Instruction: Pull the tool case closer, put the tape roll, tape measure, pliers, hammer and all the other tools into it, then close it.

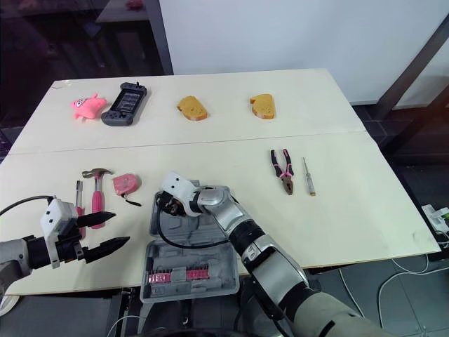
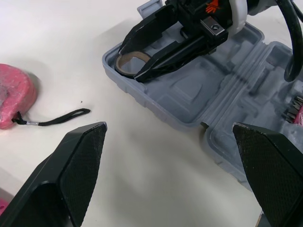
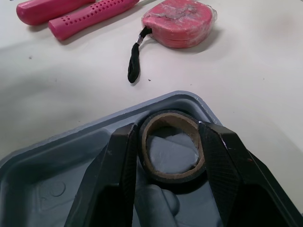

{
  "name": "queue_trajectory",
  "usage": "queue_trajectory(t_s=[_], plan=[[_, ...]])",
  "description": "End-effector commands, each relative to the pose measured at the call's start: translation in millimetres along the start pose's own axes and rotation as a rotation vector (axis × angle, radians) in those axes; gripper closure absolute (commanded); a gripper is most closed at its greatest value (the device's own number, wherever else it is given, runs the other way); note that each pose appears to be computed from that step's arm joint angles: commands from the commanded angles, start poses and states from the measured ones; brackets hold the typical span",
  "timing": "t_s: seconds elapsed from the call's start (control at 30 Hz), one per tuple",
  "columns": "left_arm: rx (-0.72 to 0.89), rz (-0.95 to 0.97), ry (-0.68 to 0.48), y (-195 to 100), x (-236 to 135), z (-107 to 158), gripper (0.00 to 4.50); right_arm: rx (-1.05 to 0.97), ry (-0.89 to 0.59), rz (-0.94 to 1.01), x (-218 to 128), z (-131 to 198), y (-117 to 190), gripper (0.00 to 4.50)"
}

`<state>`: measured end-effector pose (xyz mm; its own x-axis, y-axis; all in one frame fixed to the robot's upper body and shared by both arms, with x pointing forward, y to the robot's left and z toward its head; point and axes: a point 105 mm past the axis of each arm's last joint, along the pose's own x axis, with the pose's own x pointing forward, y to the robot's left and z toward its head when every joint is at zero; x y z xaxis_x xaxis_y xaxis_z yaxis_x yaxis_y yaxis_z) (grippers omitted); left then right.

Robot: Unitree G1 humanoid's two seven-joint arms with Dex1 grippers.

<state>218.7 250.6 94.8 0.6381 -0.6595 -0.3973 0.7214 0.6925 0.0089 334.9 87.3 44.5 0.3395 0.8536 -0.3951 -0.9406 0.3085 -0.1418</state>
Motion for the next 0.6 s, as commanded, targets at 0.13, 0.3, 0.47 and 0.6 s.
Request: queue_trajectory(t_s=[0.13,0.3,0.47,0.6], plan=[[0.028,0.002,-0.015,0,-1,8,0.0,0.048,0.095,0.013,4,-23,8,2.35],[0.03,0.003,-0.018,0,-1,9,0.0,0.044,-0.025,0.001,1,4,1,2.35],[0.03,0.001,-0.022,0,-2,9,0.0,0.009,-0.284,0.032,-22,65,-2,2.35],[0.027,-0.001,-0.027,-1,-2,9,0.0,-0.044,-0.407,0.054,-54,96,3,2.35]])
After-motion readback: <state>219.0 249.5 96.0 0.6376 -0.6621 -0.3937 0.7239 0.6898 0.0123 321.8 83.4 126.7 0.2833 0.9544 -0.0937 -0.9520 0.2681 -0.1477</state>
